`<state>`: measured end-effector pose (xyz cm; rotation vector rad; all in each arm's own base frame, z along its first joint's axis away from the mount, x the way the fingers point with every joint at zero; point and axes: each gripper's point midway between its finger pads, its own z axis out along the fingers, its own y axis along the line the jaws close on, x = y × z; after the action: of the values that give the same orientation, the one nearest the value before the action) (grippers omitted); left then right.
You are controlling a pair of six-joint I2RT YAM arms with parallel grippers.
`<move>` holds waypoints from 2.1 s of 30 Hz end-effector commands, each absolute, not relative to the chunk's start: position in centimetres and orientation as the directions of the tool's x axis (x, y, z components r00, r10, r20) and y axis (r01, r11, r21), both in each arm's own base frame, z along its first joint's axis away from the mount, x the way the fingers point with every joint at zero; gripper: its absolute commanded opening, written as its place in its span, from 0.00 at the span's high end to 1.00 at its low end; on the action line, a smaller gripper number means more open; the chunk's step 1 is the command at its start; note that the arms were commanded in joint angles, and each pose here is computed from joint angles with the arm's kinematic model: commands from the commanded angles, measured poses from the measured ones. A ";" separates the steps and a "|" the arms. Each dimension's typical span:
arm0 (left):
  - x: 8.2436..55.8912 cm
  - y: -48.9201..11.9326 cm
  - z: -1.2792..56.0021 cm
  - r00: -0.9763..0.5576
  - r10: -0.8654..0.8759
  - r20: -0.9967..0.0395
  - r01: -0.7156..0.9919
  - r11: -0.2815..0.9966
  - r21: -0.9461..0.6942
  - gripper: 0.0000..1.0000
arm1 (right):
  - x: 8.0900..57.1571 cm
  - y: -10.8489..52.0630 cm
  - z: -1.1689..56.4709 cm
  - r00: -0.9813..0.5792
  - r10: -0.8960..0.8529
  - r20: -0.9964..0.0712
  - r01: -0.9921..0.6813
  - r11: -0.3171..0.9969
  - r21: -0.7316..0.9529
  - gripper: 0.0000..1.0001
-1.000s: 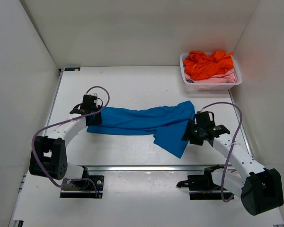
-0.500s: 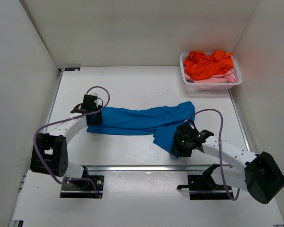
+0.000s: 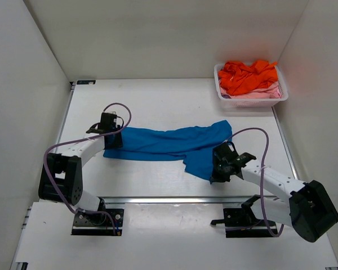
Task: Fold and stack the t-shirts
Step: Flatten out the tshirt
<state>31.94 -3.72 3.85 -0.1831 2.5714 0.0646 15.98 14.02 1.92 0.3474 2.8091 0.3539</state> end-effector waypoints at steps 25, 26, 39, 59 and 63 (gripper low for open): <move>35.6 -3.4 7.5 -0.740 -0.158 -0.653 -0.243 0.969 0.041 1.00 | 20.1 13.8 6.3 -0.888 0.185 -0.421 0.070 0.959 0.274 1.00; 36.1 -3.5 9.5 -0.705 -0.166 -0.690 -0.248 0.969 0.020 1.00 | 20.7 13.6 7.3 -0.879 0.170 -0.446 0.053 0.963 0.263 0.99; 34.6 -3.4 32.6 -0.289 -0.291 -0.912 -0.188 0.951 -0.244 1.00 | 25.9 11.4 28.4 -0.524 0.168 -0.835 -0.161 0.943 0.292 1.00; 19.5 -4.0 45.1 -0.093 -0.391 -0.916 0.054 0.916 -0.396 1.00 | 15.3 6.2 51.6 0.070 0.170 -0.983 -0.319 0.937 0.139 1.00; 21.2 -4.8 43.6 -0.130 -0.390 -0.912 0.042 0.916 -0.398 1.00 | 19.3 6.6 52.6 0.018 0.207 -0.978 -0.359 0.915 0.186 1.00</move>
<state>19.44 -3.92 45.89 -0.2634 1.5846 -0.3853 14.83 6.19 52.91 -0.1122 1.4288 0.3712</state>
